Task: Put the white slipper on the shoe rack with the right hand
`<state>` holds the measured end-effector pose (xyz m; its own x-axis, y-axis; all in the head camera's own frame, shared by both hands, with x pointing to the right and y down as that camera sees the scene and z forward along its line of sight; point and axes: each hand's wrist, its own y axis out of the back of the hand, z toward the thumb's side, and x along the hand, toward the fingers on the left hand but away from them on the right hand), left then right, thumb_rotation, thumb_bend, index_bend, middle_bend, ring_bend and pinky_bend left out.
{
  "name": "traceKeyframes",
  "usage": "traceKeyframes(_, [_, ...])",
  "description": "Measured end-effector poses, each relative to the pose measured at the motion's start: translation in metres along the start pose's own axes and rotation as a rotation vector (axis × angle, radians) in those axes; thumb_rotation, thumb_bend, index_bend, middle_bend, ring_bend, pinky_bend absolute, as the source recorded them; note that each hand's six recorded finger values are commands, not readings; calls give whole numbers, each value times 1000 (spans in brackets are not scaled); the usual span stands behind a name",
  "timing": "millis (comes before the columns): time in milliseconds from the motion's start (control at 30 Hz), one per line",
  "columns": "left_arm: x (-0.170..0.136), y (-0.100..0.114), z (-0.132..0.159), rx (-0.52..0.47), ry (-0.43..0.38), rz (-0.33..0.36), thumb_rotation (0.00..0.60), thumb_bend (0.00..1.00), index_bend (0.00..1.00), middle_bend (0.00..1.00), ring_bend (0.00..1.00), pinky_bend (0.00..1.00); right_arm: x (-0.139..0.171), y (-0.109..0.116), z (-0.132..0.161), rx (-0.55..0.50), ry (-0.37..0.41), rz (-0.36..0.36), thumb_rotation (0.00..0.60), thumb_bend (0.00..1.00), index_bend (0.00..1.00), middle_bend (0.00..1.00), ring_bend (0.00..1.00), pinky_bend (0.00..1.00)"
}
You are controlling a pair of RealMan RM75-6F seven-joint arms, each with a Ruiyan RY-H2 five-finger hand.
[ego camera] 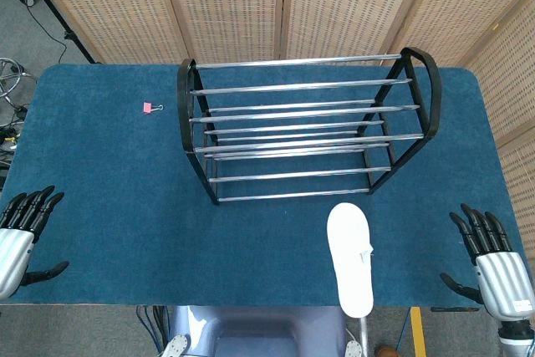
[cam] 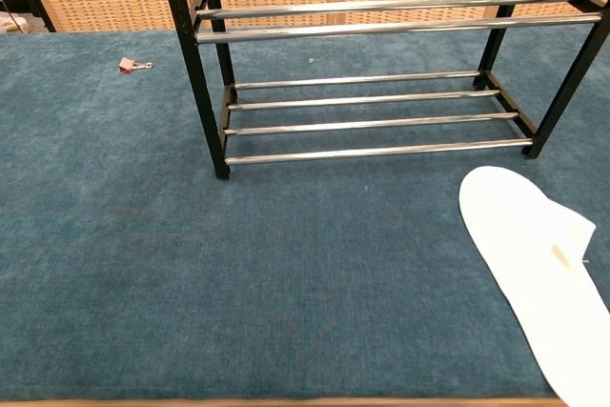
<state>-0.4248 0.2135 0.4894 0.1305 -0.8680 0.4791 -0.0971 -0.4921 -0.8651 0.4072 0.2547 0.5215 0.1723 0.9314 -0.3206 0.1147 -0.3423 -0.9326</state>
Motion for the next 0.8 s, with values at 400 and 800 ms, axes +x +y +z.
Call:
traceKeyframes(400, [5, 0, -5, -5, 25, 1, 600, 0, 0, 0, 0, 0, -29, -67, 39, 82, 198, 219, 600, 0, 60, 0, 0, 3])
traceKeyframes(800, [5, 2, -8, -17, 37, 4, 600, 0, 0, 0, 0, 0, -62, -103, 72, 89, 243, 261, 600, 0, 86, 9, 1, 29])
